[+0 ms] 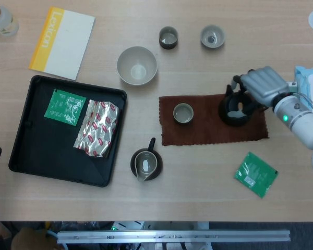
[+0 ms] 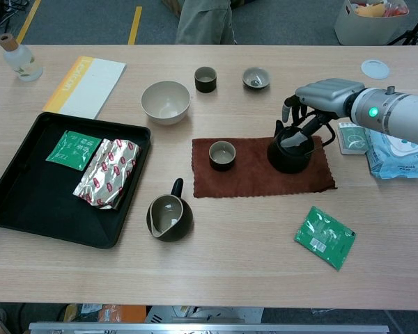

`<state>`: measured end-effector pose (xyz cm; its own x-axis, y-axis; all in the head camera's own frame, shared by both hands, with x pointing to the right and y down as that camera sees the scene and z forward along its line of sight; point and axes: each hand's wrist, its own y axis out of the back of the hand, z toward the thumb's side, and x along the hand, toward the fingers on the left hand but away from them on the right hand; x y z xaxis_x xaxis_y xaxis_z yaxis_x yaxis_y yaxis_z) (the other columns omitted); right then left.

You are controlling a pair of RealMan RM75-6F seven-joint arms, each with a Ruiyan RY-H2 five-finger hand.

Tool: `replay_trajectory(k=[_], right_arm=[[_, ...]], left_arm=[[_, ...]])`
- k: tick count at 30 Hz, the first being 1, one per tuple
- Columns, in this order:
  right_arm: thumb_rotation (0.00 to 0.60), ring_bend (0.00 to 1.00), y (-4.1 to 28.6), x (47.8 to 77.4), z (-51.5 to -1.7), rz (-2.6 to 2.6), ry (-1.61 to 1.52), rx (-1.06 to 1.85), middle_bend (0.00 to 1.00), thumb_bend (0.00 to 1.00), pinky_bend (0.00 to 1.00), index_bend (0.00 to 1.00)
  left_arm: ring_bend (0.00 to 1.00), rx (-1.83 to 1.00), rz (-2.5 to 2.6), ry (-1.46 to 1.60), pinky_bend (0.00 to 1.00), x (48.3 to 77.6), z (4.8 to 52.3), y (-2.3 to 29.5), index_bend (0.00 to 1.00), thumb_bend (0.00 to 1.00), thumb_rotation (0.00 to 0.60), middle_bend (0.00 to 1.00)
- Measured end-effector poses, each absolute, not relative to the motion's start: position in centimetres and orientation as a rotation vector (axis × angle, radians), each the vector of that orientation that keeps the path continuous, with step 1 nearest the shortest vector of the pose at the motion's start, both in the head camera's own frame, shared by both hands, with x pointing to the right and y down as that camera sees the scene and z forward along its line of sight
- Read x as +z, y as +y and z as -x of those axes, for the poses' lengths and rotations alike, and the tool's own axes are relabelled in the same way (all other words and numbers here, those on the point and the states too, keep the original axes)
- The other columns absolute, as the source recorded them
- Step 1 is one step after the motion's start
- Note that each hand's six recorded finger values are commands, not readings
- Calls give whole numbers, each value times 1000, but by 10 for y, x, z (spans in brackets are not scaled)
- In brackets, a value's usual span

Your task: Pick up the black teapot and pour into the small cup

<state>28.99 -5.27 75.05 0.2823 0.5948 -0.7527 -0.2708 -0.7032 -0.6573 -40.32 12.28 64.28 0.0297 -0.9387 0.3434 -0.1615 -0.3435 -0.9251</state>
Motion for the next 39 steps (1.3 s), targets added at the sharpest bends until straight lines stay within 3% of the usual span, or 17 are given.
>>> replay_trajectory(k=[12,30,39], right_arm=[[285,306,-45,761,-284,1865,-296,1515,424,17,400,321],[285,306,-42,754,-204,1941,-298,1260,419,18,400,321],[286,290,-54,750,-217,1847,-355,1276,380,19,401,320]], left_arm=[[160,-1382,1594,1144,170,643,404,122,108,288,600,154],[160,-1395,1582,1155,170,641,408,124,108,287,600,154],[160,-1396,1581,1151,170,640,408,126,108,288,600,154]])
